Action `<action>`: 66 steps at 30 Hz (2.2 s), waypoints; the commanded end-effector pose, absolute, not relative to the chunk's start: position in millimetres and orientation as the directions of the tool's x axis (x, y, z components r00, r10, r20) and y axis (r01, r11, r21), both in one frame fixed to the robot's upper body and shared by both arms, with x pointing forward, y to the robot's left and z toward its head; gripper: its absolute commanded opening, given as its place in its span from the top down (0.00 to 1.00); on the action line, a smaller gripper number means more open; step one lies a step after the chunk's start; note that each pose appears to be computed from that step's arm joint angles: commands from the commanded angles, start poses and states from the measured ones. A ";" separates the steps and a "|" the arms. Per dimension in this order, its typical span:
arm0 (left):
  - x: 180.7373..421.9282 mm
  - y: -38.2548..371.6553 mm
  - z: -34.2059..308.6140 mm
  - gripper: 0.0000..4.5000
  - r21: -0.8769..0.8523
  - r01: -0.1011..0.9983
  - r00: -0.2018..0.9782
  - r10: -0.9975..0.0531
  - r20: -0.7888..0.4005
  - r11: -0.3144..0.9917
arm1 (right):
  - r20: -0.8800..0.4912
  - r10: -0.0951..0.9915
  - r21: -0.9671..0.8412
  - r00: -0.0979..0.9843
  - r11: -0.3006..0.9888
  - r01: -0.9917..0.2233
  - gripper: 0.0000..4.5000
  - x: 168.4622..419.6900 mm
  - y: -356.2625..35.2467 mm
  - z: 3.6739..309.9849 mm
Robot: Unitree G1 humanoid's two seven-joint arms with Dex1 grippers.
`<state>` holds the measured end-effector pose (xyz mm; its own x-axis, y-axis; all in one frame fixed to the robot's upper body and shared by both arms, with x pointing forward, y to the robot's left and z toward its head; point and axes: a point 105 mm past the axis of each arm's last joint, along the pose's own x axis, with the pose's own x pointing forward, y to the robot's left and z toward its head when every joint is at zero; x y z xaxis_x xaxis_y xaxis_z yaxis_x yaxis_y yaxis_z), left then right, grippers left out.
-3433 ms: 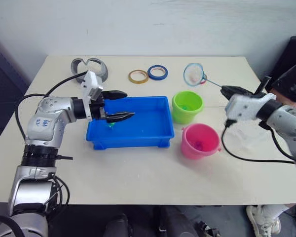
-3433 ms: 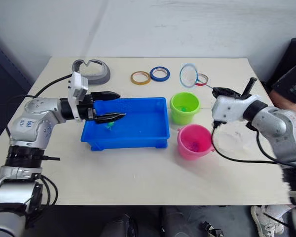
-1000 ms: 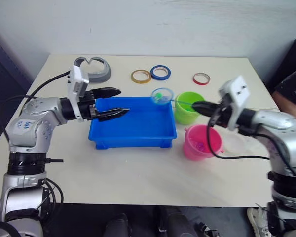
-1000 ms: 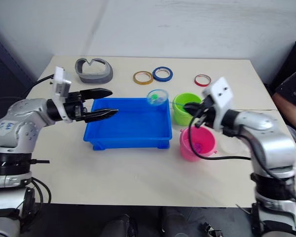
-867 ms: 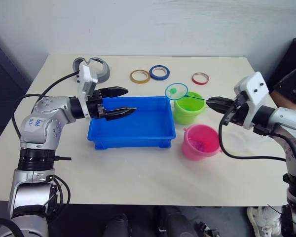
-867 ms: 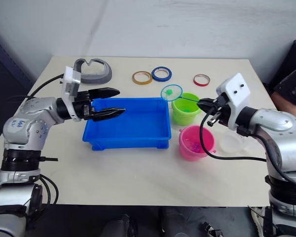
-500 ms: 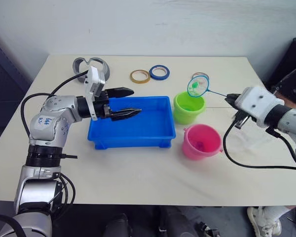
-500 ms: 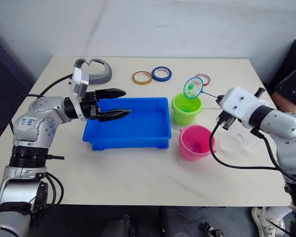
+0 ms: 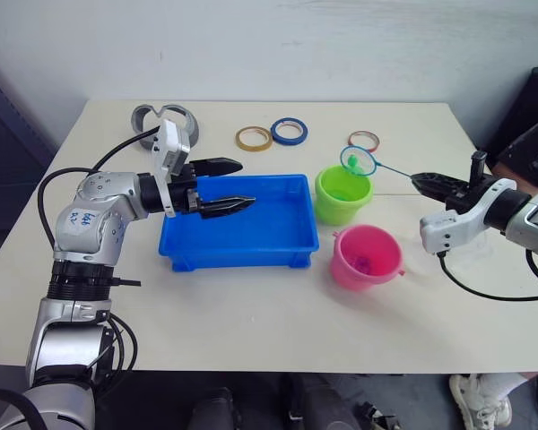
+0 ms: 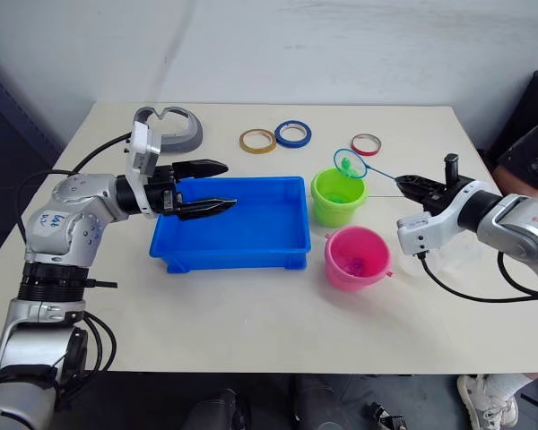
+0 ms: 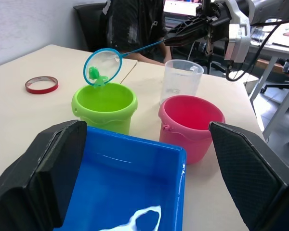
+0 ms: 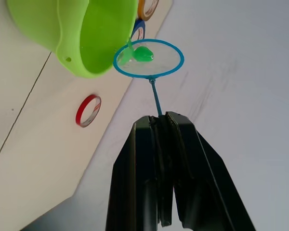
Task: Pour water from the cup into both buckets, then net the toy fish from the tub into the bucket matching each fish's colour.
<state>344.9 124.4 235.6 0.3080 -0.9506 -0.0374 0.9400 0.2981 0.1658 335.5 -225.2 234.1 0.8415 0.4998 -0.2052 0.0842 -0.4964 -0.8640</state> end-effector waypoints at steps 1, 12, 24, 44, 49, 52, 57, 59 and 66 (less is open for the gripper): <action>341.9 123.6 244.1 0.01 0.208 0.934 0.300 -0.954 -0.021 0.289 | -0.240 0.518 -0.831 0.821 -0.547 0.102 1.00 331.4 -222.1 233.7; 344.0 126.5 246.0 0.01 0.220 0.926 0.317 -0.948 -0.014 0.306 | -0.176 0.489 -0.829 0.854 -0.542 0.140 1.00 345.9 -230.3 259.4; 346.9 121.9 249.1 0.01 0.239 0.925 0.305 -0.952 -0.010 0.294 | -0.211 0.509 -0.836 0.835 -0.537 0.116 1.00 341.5 -228.5 247.2; 348.2 121.1 251.3 0.01 0.243 0.926 0.302 -0.953 -0.011 0.290 | -0.268 0.531 -0.823 0.804 -0.559 0.095 1.00 338.4 -225.8 226.1; 347.2 120.1 250.9 0.01 0.244 0.927 0.299 -0.954 -0.013 0.287 | -0.189 0.536 -0.890 0.823 -0.447 0.086 1.00 339.8 -227.2 234.6; 344.1 121.5 248.4 0.01 0.245 0.930 0.289 -0.957 -0.032 0.273 | -0.135 0.536 -0.941 0.833 -0.334 0.062 1.00 338.4 -231.8 248.1; 314.4 131.9 242.6 0.01 0.272 0.950 0.203 -0.967 -0.157 0.155 | -0.103 0.589 -0.959 0.802 0.155 -0.237 1.00 327.2 -224.3 256.7; 291.1 140.7 241.8 0.01 0.261 0.962 0.145 -0.962 -0.232 0.082 | -0.116 0.673 -0.819 0.731 0.351 -0.454 1.00 314.5 -209.6 256.7; 233.8 172.3 247.3 0.01 0.130 0.992 0.051 -0.912 -0.407 -0.003 | -0.148 0.926 -0.310 0.347 0.290 -0.905 1.00 257.3 -149.8 240.4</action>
<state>248.4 174.7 238.4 0.1013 -0.9108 -0.4002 0.9904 0.0544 0.1269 270.5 -159.7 238.4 0.4271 0.8894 -0.1630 -0.8612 0.3452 -0.3730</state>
